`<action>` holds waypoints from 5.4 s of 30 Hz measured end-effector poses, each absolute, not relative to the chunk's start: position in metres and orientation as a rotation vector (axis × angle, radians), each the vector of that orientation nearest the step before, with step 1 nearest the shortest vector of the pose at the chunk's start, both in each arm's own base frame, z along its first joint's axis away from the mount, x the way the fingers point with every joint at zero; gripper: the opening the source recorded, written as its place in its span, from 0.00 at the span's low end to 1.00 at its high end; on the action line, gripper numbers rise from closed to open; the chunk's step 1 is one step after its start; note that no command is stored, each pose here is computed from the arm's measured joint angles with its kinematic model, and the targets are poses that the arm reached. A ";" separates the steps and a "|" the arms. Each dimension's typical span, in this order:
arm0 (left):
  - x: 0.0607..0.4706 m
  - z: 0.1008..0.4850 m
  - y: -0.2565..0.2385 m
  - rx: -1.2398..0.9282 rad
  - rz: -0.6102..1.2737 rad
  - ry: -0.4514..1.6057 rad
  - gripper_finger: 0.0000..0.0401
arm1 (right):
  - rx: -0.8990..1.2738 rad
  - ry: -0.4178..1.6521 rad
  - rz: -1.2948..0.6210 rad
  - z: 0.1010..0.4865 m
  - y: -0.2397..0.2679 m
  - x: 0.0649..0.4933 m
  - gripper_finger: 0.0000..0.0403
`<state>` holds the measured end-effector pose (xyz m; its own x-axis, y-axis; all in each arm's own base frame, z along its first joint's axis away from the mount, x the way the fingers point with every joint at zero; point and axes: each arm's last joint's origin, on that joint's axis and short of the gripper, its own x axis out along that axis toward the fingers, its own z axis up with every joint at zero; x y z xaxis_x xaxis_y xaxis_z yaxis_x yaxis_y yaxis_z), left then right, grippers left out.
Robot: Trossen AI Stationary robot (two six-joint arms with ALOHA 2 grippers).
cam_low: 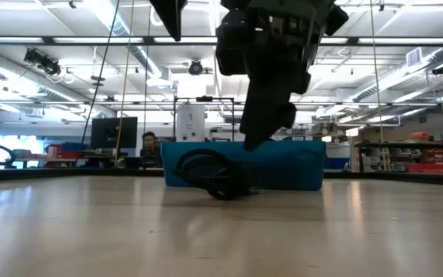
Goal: Pick and place USB-C Cables
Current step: Put the black charger cable into the blue bin
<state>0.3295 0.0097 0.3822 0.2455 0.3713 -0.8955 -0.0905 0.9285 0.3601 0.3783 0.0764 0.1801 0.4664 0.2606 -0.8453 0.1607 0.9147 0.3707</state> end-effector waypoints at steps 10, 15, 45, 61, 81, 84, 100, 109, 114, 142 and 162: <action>0.328 0.382 0.010 0.259 0.317 1.303 0.47 | 0.028 1.073 0.232 0.180 0.053 0.380 0.45; 0.328 0.382 0.010 0.257 0.318 1.300 0.47 | -0.130 1.071 0.327 0.179 0.046 0.379 0.45; 0.333 0.383 0.010 0.230 0.335 1.247 0.47 | -0.286 0.997 0.531 0.143 0.045 0.395 0.45; 0.334 0.383 0.010 0.231 0.335 1.245 0.47 | -0.200 1.073 0.430 0.141 0.041 0.392 0.03; 0.337 0.384 0.010 0.289 0.293 1.221 0.47 | -0.083 1.020 0.322 0.232 0.037 0.414 0.00; 0.339 0.385 0.010 0.308 0.281 1.206 0.47 | -0.114 1.064 0.251 0.235 0.031 0.412 0.00; 0.338 0.394 0.011 0.431 0.262 1.142 0.46 | -0.171 1.081 -0.098 0.281 -0.020 0.380 0.00; 0.293 0.436 0.016 0.453 0.462 1.020 0.40 | -0.132 1.098 -0.179 0.302 -0.042 0.360 0.00; 0.252 0.460 0.017 0.401 0.589 0.945 0.39 | -0.117 1.134 -0.215 0.298 -0.051 0.357 0.00; 0.180 0.489 0.022 0.303 0.849 0.814 0.39 | 0.314 1.259 -0.632 0.259 -0.003 0.336 0.00; 0.180 0.489 0.022 0.299 0.851 0.812 0.39 | 0.467 1.141 -0.859 0.255 0.023 0.331 0.00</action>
<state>0.1795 0.0216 0.4887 0.3894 0.7642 -0.5142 -0.5497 0.6408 0.5359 0.3306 0.0234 0.2553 0.1583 -0.3502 -0.9232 0.7903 0.6054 -0.0941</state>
